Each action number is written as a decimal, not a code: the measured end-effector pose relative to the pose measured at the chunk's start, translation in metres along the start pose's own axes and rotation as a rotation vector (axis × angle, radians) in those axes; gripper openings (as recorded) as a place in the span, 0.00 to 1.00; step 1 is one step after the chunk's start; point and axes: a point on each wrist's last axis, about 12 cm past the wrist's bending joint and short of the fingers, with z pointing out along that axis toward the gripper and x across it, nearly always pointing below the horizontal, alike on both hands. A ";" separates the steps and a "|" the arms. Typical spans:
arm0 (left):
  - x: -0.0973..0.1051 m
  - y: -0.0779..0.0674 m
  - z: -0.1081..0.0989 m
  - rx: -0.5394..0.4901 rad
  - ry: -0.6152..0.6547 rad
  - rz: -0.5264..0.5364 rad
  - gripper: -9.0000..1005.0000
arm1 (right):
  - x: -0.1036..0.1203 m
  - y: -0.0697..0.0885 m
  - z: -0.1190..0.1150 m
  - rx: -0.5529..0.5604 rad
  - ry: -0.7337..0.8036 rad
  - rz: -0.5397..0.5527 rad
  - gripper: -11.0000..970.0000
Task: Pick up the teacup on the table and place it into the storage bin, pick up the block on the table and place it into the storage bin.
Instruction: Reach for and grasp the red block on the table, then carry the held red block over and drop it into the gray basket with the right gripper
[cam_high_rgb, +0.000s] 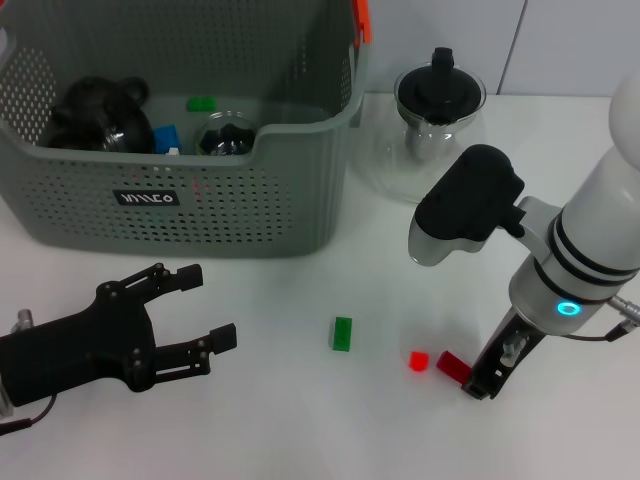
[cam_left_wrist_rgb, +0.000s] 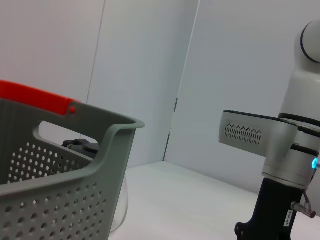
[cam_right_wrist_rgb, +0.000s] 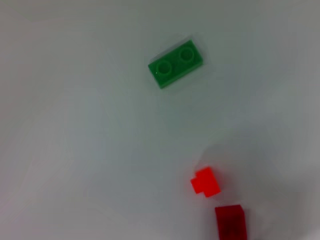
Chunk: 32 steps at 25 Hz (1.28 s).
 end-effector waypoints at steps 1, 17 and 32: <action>0.000 0.000 0.000 0.000 0.000 -0.001 0.90 | 0.000 0.000 0.000 -0.002 0.003 0.001 0.39; 0.001 0.000 -0.002 -0.012 -0.005 -0.007 0.90 | 0.003 -0.006 -0.068 -0.062 -0.355 0.034 0.22; 0.004 0.001 -0.016 -0.083 -0.036 -0.025 0.90 | -0.024 -0.023 -0.134 -0.263 -1.313 -0.171 0.21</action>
